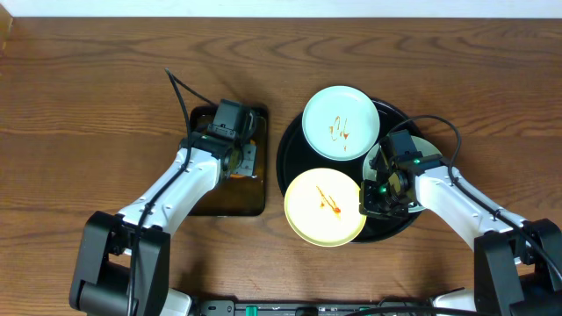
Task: Clean dirty plates on tray and stack at the side
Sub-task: 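Grasp the orange-green sponge with the left gripper and squeeze it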
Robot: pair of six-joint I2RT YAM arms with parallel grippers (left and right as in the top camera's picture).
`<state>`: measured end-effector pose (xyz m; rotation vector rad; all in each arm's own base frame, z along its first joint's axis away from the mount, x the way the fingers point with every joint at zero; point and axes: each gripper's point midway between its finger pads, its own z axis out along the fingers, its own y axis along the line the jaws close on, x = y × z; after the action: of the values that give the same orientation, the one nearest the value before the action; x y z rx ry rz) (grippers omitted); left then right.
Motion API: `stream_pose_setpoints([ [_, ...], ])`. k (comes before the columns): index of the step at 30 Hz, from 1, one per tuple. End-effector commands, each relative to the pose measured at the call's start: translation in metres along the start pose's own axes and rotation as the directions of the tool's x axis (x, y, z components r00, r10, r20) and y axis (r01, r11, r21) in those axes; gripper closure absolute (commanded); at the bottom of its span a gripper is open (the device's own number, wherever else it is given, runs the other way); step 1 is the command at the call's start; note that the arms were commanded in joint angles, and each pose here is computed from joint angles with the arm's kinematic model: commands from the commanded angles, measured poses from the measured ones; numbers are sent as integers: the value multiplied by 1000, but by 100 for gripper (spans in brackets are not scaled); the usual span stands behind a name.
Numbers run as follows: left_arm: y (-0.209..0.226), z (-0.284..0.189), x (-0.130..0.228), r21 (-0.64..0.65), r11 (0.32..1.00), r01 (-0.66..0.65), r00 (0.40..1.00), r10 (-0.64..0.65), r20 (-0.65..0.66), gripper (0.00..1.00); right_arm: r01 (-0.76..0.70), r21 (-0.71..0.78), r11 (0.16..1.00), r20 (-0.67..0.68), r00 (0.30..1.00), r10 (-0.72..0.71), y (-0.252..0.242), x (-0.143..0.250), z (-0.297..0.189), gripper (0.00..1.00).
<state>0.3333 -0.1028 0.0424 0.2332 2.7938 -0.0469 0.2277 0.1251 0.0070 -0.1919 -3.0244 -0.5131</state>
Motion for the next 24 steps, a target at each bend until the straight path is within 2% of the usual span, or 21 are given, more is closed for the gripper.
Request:
stream_pose_setpoints([
  [1, 5, 4, 9, -26, 999, 21, 999, -22, -33, 61, 10, 16, 1000, 3, 1000, -10, 0, -1, 1, 99],
  [4, 5, 4, 8, -26, 999, 21, 999, -22, -32, 60, 10, 16, 1000, 2, 1000, -10, 0, -1, 1, 99],
  [6, 5, 4, 7, -26, 999, 21, 999, -22, -28, 54, 9, 17, 1000, 0, 1000, -9, -1, 0, 1, 99],
  [10, 5, 4, 8, -27, 999, 21, 999, -22, -30, 51, 9, 17, 1000, -1, 1000, -9, -1, 0, 1, 99],
  [24, 8, 22, 33, -34, 999, 19, 998, -21, -51, 51, 8, 18, 1000, -3, 1000, -8, -1, 1, 1, 99],
])
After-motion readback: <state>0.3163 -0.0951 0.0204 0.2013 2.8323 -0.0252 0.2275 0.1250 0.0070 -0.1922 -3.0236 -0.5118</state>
